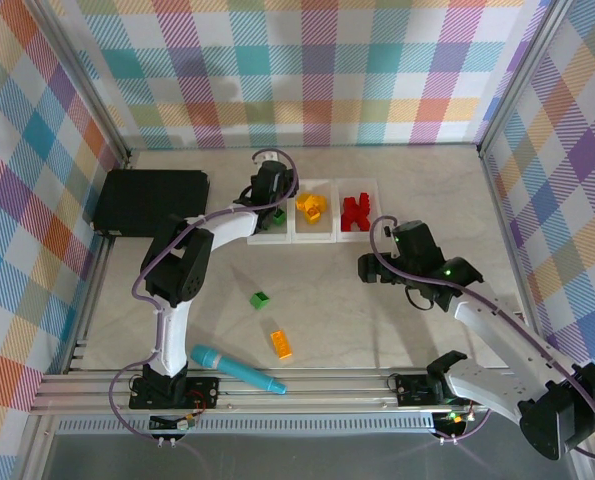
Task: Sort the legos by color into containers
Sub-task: Place the lego in the container, then pick up the lego from the center of the table.
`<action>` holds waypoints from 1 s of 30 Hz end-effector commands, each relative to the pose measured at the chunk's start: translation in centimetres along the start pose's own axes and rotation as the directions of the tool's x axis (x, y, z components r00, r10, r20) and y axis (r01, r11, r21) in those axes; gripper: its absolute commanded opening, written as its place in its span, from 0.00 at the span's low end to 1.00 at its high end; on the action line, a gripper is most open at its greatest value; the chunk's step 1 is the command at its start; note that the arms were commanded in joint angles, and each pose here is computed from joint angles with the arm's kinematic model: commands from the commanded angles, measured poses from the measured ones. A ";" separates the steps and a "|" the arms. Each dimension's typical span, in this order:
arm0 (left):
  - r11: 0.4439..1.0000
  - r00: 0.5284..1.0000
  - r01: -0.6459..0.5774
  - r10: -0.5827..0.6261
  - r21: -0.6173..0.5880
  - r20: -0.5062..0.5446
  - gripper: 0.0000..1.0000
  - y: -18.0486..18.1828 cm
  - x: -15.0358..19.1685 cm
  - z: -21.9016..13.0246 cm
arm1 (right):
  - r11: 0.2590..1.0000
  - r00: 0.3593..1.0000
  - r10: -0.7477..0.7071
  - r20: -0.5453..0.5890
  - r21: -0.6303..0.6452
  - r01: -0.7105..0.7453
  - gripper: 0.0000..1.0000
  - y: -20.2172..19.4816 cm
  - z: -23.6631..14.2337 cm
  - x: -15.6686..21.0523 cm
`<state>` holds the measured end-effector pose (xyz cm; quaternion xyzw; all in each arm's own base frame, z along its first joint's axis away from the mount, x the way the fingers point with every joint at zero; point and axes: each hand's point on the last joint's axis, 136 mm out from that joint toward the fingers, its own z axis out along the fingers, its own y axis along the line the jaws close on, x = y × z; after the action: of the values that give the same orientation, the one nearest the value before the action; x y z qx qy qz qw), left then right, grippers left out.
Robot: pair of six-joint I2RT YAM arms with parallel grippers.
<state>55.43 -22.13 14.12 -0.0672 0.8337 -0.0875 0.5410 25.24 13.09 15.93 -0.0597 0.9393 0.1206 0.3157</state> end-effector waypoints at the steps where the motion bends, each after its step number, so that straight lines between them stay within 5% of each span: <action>1: 1.000 0.999 0.016 -0.017 0.010 0.047 0.74 0.3 -1.3 -0.6 | 1.000 1.000 -0.004 -0.022 0.021 0.005 0.93 -0.7 0.1 0.9; 11: 0.999 0.998 -0.036 0.035 0.005 0.054 0.85 0.9 -4.1 -6.1 | 1.000 1.000 -0.008 -0.018 -0.025 0.007 0.95 0.5 0.8 0.1; 16: 0.997 0.997 -0.064 0.062 -0.036 -0.047 0.88 2.5 -3.1 -10.1 | 0.998 1.000 -0.003 -0.006 -0.057 0.003 0.96 1.1 1.3 -0.2; 20: 0.996 0.981 -0.087 0.081 -0.029 -0.177 0.91 4.0 0.2 -14.4 | 0.997 1.000 0.000 0.004 -0.076 0.000 0.97 1.5 1.6 -0.7; 22: 0.993 0.962 -0.113 0.101 -0.033 -0.253 1.00 4.8 2.0 -16.6 | 0.997 1.000 0.001 0.008 -0.083 0.000 0.97 1.7 1.8 -0.8; 30: 0.976 0.832 -0.208 0.210 0.062 -0.514 1.00 6.2 9.9 -25.2 | 0.997 1.000 0.005 0.026 -0.074 -0.003 0.99 1.7 2.4 -1.4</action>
<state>32.84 -16.79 16.06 0.0217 0.9252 -0.0534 0.3750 26.93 15.17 15.37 -0.0692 0.9333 0.1519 0.3179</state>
